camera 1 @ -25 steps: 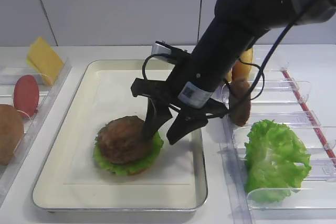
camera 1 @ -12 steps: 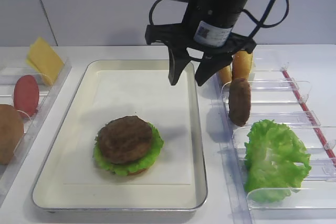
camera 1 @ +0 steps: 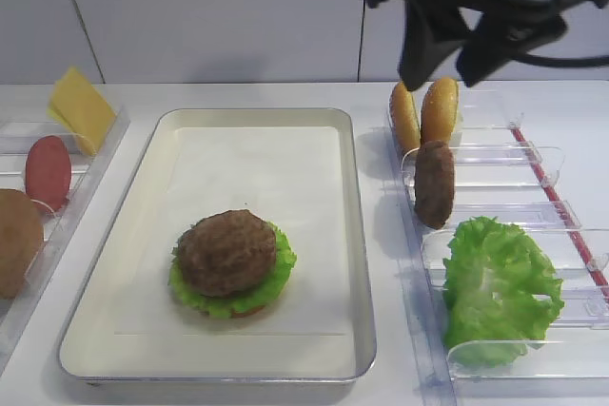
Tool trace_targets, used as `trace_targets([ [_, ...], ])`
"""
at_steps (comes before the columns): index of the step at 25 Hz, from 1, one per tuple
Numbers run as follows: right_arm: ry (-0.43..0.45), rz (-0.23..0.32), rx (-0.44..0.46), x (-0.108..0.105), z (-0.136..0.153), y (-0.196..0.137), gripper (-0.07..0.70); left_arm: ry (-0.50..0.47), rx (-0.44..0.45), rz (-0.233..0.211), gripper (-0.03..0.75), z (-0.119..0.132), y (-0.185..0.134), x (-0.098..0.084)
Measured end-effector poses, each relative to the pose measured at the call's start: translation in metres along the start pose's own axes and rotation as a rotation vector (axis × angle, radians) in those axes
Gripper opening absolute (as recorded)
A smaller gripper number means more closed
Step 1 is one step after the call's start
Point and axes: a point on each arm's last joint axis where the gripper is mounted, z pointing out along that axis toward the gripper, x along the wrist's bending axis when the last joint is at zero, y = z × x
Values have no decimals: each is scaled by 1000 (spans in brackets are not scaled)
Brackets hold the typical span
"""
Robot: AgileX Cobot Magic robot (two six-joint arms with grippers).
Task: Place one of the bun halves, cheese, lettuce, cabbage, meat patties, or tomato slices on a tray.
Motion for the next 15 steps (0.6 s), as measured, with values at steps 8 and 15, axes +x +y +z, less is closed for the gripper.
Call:
trace_targets([
  [8, -50, 8, -95, -26, -55, -109, 403, 0, 0, 0, 262, 0, 0, 0],
  [15, -89, 13, -295, -52, -84, -203, 403, 0, 0, 0, 262, 0, 0, 0],
])
